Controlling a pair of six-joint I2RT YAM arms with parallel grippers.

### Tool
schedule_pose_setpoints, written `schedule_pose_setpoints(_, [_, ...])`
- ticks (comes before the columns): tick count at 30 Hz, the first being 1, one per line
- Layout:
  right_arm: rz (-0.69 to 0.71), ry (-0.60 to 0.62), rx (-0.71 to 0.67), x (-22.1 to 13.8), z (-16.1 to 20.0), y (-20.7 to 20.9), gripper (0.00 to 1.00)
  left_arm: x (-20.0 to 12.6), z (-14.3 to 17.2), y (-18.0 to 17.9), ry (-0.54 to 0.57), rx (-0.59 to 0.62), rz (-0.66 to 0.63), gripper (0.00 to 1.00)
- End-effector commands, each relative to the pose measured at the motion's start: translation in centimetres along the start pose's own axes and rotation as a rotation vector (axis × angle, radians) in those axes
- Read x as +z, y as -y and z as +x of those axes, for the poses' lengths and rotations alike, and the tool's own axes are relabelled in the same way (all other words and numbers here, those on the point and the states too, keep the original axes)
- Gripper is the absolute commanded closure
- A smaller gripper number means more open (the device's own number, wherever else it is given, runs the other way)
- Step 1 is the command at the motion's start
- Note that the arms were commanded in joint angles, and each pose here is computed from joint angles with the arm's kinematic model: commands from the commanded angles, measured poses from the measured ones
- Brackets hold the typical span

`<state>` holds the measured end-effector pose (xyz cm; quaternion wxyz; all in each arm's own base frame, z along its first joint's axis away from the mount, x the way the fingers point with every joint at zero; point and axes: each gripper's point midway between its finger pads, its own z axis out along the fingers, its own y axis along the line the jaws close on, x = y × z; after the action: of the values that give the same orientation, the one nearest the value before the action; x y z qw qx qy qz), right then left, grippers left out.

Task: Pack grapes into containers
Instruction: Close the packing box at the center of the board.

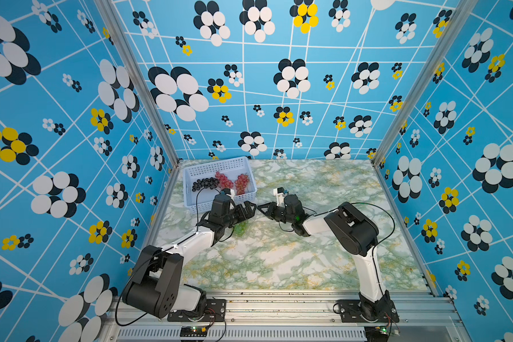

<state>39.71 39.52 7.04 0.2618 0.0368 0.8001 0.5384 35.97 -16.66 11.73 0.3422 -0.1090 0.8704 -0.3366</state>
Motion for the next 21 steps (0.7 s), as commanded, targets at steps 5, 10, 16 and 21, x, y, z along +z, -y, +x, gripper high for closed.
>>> schedule_pose_setpoints(5, [0.156, -0.039, 0.015, -1.4, 0.6, 3.2, 0.74, -0.8, 0.9, -1.7, -0.05, -0.004, -0.056, 0.0])
schedule_pose_setpoints(10, [0.163, -0.002, -0.022, -3.1, -1.7, 1.1, 0.54, -2.3, -1.1, -0.7, -0.016, 0.018, -0.058, 0.0])
schedule_pose_setpoints(16, [0.198, 0.006, -0.059, -5.0, -2.2, -0.4, 0.29, -4.9, -3.1, -0.4, 0.027, 0.029, -0.09, 0.01])
schedule_pose_setpoints(21, [0.238, -0.013, -0.086, -6.6, -2.0, -1.1, 0.08, -7.0, -2.7, -3.5, 0.016, -0.036, -0.249, 0.0])
